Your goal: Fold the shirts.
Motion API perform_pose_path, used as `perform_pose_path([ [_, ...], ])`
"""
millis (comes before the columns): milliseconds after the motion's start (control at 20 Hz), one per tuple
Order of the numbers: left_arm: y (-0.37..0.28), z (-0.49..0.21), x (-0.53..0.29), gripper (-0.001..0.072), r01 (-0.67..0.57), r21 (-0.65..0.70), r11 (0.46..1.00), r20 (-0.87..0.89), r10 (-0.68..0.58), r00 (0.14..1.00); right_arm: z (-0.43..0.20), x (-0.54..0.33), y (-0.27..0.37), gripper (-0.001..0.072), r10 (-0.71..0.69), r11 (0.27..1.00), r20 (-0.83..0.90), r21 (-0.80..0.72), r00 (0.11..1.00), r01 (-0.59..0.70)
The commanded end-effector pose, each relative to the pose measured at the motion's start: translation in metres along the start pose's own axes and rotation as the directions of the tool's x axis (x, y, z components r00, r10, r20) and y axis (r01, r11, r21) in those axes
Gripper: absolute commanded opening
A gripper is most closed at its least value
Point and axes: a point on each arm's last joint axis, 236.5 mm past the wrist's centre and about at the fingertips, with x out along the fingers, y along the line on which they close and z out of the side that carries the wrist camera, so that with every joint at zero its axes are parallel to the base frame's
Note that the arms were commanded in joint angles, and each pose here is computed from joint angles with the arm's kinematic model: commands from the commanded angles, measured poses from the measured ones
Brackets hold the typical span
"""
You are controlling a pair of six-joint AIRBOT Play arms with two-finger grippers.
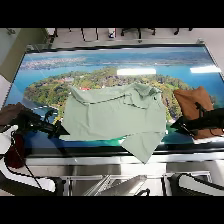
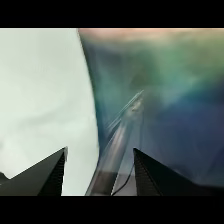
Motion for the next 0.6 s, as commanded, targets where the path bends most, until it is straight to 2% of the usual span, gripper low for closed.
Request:
perform_pose_path([
  [0, -0.008, 0.01, 0.003, 0.0021, -0.022, 0.046, 0.999, 0.019, 0.021, 1.0, -0.003, 0.038, 0.011, 0.0485, 0.049, 0.999, -0.073, -0.015, 0.996, -0.05],
  [150, -0.016, 0.023, -0.002, 0.002, -0.044, 0.084, 0.996, 0.047, 0.04, 0.998, -0.008, 0.067, 0.021, 0.047, 0.083, 0.996, -0.133, -0.025, 0.988, -0.087],
  [200, -0.02, 0.025, -0.003, 0.0019, -0.047, 0.098, 0.994, 0.049, 0.043, 0.998, -0.006, 0.073, 0.033, 0.0312, 0.124, 0.991, -0.129, -0.041, 0.984, -0.13],
  [300, -0.046, 0.035, -0.011, 0.0019, -0.02, 0.15, 0.988, 0.091, 0.006, 0.996, 0.01, 0.068, 0.063, 0.0048, 0.219, 0.971, -0.075, -0.086, 0.973, -0.225],
  [350, -0.071, 0.041, -0.023, 0.0019, 0.001, 0.212, 0.977, 0.138, -0.031, 0.99, 0.022, 0.054, 0.08, 0.0015, 0.249, 0.959, -0.04, -0.13, 0.968, -0.252],
  [450, -0.144, 0.044, -0.073, 0.0019, -0.007, 0.381, 0.924, 0.271, -0.104, 0.957, 0.046, -0.005, 0.133, 0.0015, 0.313, 0.914, 0.074, -0.293, 0.947, -0.279],
  [550, -0.246, 0.019, -0.159, 0.0019, -0.132, 0.586, 0.799, 0.479, -0.21, 0.853, 0.058, -0.117, 0.219, 0.0015, 0.425, 0.815, 0.253, -0.525, 0.869, -0.246],
])
